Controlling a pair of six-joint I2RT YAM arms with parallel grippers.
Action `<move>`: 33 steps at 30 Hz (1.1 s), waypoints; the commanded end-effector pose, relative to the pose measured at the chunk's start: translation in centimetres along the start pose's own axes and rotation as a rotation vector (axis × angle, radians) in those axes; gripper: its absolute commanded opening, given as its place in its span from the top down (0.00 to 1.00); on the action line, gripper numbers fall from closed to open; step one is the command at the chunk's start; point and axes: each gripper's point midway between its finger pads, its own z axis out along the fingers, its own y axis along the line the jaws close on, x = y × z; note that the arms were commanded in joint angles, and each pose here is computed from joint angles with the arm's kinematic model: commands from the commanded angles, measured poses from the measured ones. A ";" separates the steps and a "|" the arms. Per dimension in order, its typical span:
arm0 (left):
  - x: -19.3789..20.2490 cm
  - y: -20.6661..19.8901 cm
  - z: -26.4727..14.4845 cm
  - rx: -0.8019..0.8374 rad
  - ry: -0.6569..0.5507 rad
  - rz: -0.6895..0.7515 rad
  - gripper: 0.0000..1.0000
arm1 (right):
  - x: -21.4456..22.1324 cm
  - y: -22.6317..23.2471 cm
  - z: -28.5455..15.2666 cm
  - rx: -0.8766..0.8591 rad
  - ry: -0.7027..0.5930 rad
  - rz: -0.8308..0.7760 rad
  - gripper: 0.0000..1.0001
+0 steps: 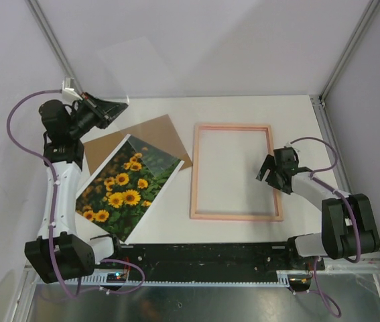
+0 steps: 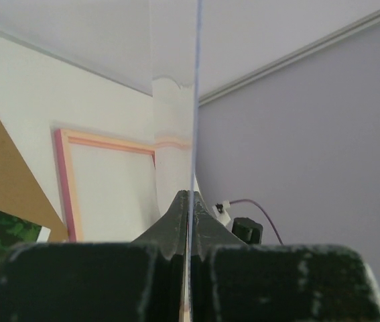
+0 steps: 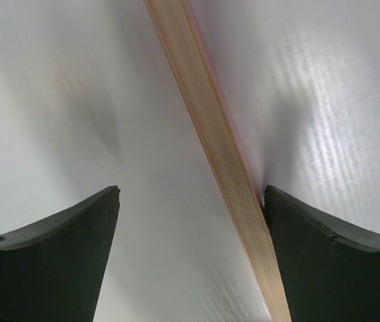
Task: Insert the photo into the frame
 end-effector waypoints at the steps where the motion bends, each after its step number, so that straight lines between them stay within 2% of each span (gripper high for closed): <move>1: 1.5 -0.9 0.6 0.067 0.064 0.024 1.00 | 2.3 2.4 -0.3 -0.078 0.044 -0.035 0.09; 10: 4.2 0.0 1.9 0.104 0.200 -0.005 1.00 | 3.4 4.8 0.2 -0.166 0.062 -0.124 0.15; 17: 5.8 1.6 2.9 0.107 0.282 -0.037 1.00 | 3.0 6.1 0.9 -0.191 0.081 -0.183 0.14; 23: 6.2 2.6 4.0 0.116 0.334 -0.055 1.00 | 0.1 3.7 -0.1 -0.122 0.050 -0.054 0.11; 27: 6.7 3.0 5.2 0.140 0.394 -0.074 1.00 | -3.0 2.8 -1.9 -0.120 -0.032 0.023 0.09; 33: 9.8 3.2 8.0 0.174 0.524 -0.118 1.00 | -8.1 1.3 -3.3 -0.121 -0.137 0.151 0.09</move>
